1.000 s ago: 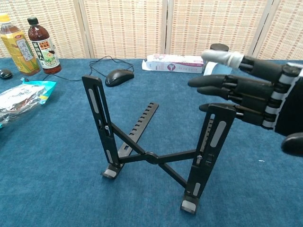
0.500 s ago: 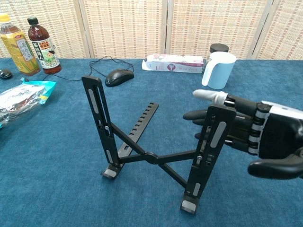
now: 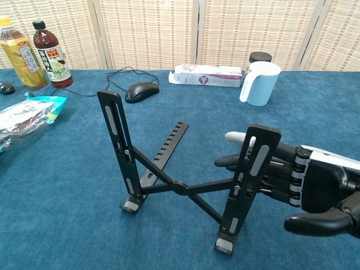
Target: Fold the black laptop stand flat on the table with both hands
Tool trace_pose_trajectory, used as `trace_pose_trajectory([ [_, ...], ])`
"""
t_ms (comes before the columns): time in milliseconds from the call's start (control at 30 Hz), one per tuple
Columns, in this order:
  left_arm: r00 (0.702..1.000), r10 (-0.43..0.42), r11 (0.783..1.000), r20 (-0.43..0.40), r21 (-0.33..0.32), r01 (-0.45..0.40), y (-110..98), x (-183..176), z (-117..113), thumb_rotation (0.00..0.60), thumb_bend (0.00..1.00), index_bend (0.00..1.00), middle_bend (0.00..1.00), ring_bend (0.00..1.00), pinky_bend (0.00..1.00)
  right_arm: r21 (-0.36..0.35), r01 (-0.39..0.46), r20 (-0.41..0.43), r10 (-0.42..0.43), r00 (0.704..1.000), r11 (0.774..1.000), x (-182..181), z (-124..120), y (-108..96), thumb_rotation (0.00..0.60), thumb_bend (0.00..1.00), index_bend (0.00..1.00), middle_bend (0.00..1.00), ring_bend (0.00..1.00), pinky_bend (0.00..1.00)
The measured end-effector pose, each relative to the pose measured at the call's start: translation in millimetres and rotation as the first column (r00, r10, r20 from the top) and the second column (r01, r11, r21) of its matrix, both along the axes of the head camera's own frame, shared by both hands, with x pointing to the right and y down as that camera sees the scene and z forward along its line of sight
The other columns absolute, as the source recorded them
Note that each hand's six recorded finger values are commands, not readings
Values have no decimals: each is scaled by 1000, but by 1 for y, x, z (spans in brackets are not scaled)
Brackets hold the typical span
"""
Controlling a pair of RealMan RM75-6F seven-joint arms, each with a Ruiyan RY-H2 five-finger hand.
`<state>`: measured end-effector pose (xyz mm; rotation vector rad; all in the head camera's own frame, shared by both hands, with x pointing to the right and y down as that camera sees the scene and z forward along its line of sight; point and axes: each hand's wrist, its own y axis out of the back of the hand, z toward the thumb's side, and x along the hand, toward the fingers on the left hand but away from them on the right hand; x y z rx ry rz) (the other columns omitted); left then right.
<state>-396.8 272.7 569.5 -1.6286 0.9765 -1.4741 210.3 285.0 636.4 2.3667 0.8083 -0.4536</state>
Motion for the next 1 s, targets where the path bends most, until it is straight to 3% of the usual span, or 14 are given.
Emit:
trace_pose_trajectory([
  [767, 1000, 7, 1000, -2, -5, -7, 1, 1, 2, 600, 221, 283, 134, 27, 24, -106, -17, 15, 19, 1000, 994, -3, 9, 23, 600, 0, 0, 197, 15, 85],
  [1000, 1000, 15, 1000, 0, -8, -15, -1, 2, 3, 600, 222, 283, 134, 27, 22, -86, -26, 21, 28, 999, 996, 0, 6, 18, 600, 0, 0, 197, 15, 84],
])
